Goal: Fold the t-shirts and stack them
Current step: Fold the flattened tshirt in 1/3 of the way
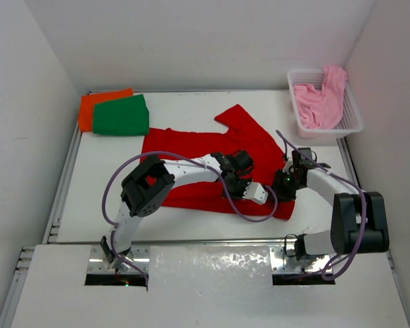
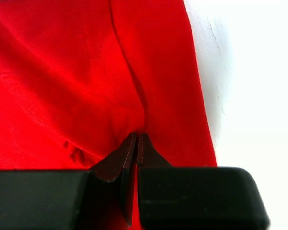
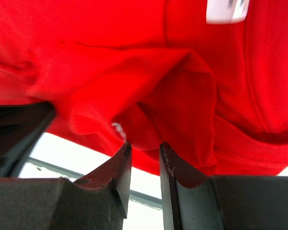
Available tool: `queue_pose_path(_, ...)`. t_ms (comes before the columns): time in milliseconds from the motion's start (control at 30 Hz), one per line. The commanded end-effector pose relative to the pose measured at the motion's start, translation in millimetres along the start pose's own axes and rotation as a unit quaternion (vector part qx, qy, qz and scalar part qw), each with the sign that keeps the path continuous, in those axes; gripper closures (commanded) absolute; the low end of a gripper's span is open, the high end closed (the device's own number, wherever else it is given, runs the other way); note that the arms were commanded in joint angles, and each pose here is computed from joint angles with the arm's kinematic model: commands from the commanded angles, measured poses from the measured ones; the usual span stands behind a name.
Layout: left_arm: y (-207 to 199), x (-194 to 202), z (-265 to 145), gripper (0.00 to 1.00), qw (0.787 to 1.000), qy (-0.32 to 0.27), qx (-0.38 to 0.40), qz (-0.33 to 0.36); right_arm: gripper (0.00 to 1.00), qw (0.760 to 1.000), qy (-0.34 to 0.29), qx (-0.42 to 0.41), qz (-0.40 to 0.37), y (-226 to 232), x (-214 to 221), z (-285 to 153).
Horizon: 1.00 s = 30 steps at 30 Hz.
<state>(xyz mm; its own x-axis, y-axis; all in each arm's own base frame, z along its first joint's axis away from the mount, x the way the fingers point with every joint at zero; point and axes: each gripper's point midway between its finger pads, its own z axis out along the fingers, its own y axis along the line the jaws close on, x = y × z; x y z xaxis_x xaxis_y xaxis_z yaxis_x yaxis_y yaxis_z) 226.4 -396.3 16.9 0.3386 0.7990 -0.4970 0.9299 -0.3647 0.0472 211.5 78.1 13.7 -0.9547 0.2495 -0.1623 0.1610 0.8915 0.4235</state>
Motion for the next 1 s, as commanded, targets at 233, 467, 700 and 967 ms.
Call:
queue_pose_path(233, 11.1, -23.3, -20.6, 1.0, 0.999, -0.029, -0.03, 0.013, 0.66, 0.999, 0.01, 0.037, -0.032, -5.4, 2.4, 17.6)
queue_pose_path(467, 11.3, -23.3, -20.3, 1.0, 0.999, -0.03, -0.031, 0.013, 0.82, 0.998, 0.003, 0.052, -0.037, -9.9, -1.2, 22.8)
queue_pose_path(700, 10.4, -19.7, -19.8, 1.0, 0.999, -0.023, -0.032, 0.013, 1.0, 0.996, -0.014, 0.069, -0.054, -9.6, -15.7, 12.6)
queue_pose_path(967, 29.4, -40.6, -36.5, 1.0, 0.997, -0.053, -0.059, -0.01, 1.0, 0.991, -0.026, 0.103, -0.08, -12.1, -15.9, -23.4)
